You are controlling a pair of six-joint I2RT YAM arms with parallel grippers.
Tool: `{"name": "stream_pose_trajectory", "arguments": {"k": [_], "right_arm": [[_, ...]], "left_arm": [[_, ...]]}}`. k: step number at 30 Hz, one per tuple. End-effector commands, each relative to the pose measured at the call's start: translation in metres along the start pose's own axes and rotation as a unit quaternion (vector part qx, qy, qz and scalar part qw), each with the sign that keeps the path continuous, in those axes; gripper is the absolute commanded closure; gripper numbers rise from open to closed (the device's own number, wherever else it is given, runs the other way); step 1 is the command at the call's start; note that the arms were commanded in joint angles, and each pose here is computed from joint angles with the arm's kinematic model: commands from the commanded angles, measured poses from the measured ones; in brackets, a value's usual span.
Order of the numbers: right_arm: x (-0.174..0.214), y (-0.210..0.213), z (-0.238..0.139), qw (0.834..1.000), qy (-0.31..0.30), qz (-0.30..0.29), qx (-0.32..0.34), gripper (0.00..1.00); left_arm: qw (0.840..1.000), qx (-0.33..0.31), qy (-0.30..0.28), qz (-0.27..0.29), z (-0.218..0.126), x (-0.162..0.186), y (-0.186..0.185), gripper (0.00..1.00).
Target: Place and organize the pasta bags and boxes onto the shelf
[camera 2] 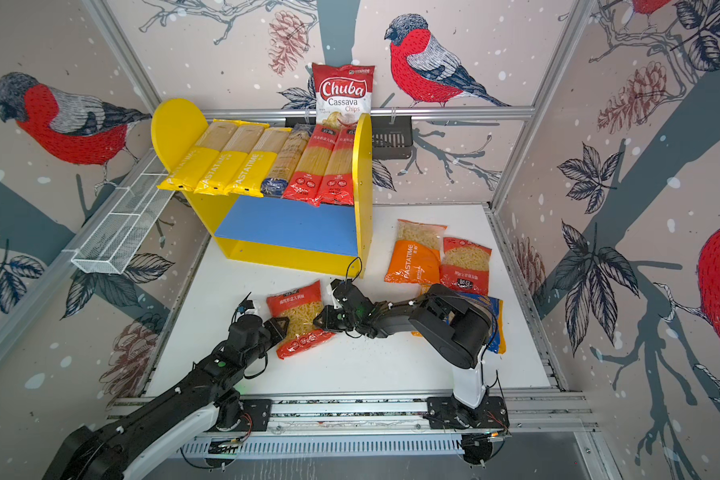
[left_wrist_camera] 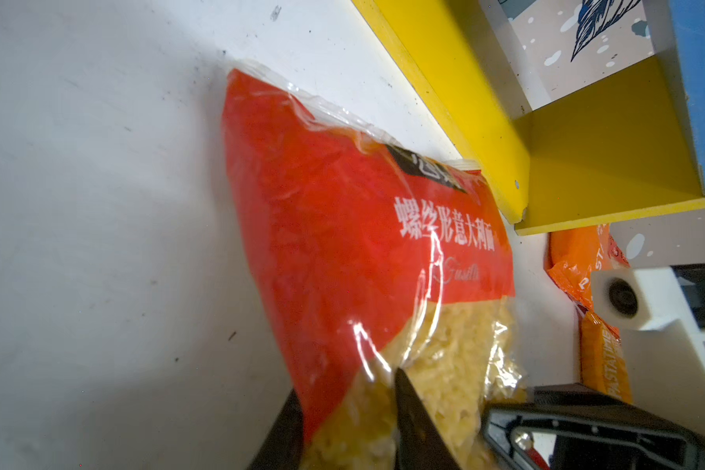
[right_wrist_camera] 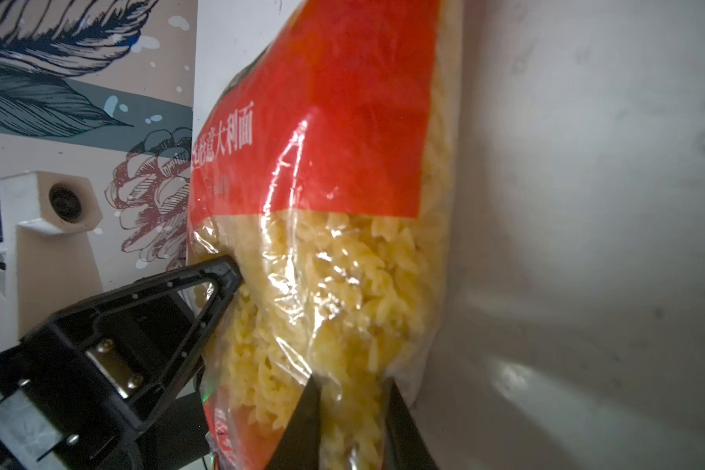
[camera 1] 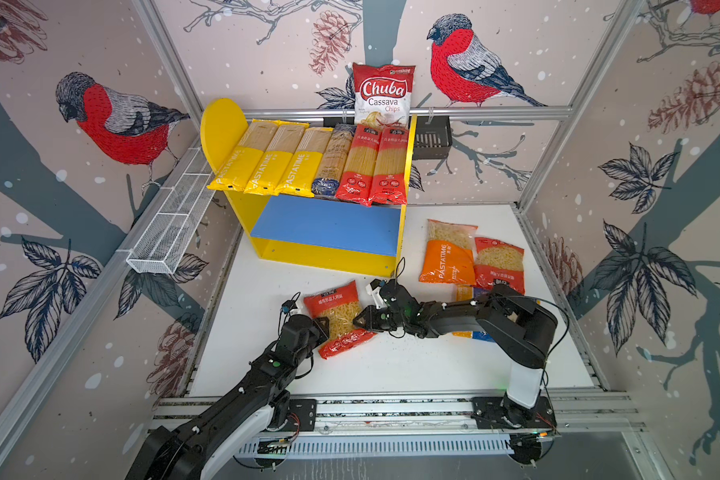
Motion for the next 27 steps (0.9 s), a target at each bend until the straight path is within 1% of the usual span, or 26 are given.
{"name": "stream_pose_trajectory", "arguments": {"k": [1, 5, 9, 12, 16, 20, 21, 24, 27], "right_arm": [[0.002, 0.018, -0.004, 0.998, 0.003, 0.003, -0.056, 0.83], [0.002, 0.031, -0.018, 0.997, -0.022, -0.004, -0.075, 0.88], [0.001, 0.047, -0.034, 0.994, -0.057, -0.025, -0.089, 0.92], [-0.003, 0.060, -0.043, 0.990, -0.087, -0.048, -0.101, 0.94], [-0.010, 0.079, -0.054, 0.981, -0.129, -0.078, -0.119, 0.97], [-0.021, 0.100, -0.068, 0.966, -0.194, -0.111, -0.133, 1.00], [-0.025, 0.106, -0.073, 0.960, -0.213, -0.119, -0.138, 1.00], [-0.037, 0.124, -0.083, 0.942, -0.264, -0.142, -0.149, 1.00], [-0.049, 0.142, -0.087, 0.926, -0.301, -0.164, -0.158, 1.00]], "left_arm": [[1.000, 0.012, -0.002, 0.008, -0.002, -0.004, -0.006, 0.73], [1.000, 0.020, -0.006, 0.009, -0.008, -0.011, -0.014, 0.78], [0.999, 0.034, -0.018, 0.013, -0.018, -0.020, -0.025, 0.85], [0.998, 0.044, -0.029, 0.021, -0.025, -0.027, -0.033, 0.87], [0.997, 0.044, -0.050, 0.038, -0.036, -0.042, -0.046, 0.87], [0.994, 0.029, -0.082, 0.062, -0.052, -0.065, -0.057, 0.84], [0.994, 0.022, -0.089, 0.064, -0.056, -0.071, -0.058, 0.81], [0.992, 0.002, -0.106, 0.067, -0.061, -0.090, -0.055, 0.70], [0.990, 0.018, -0.125, 0.056, -0.067, -0.112, -0.055, 0.63]]}}
Point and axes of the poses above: each gripper's point midway between its finger pads, its own z axis out along the fingers, its own y axis along the line the jaws close on, x = y × z, the point moved 10 cm from there along -z, back along the fingers, and after that the axes turned 3 degrees about z, right-handed, at the moved point
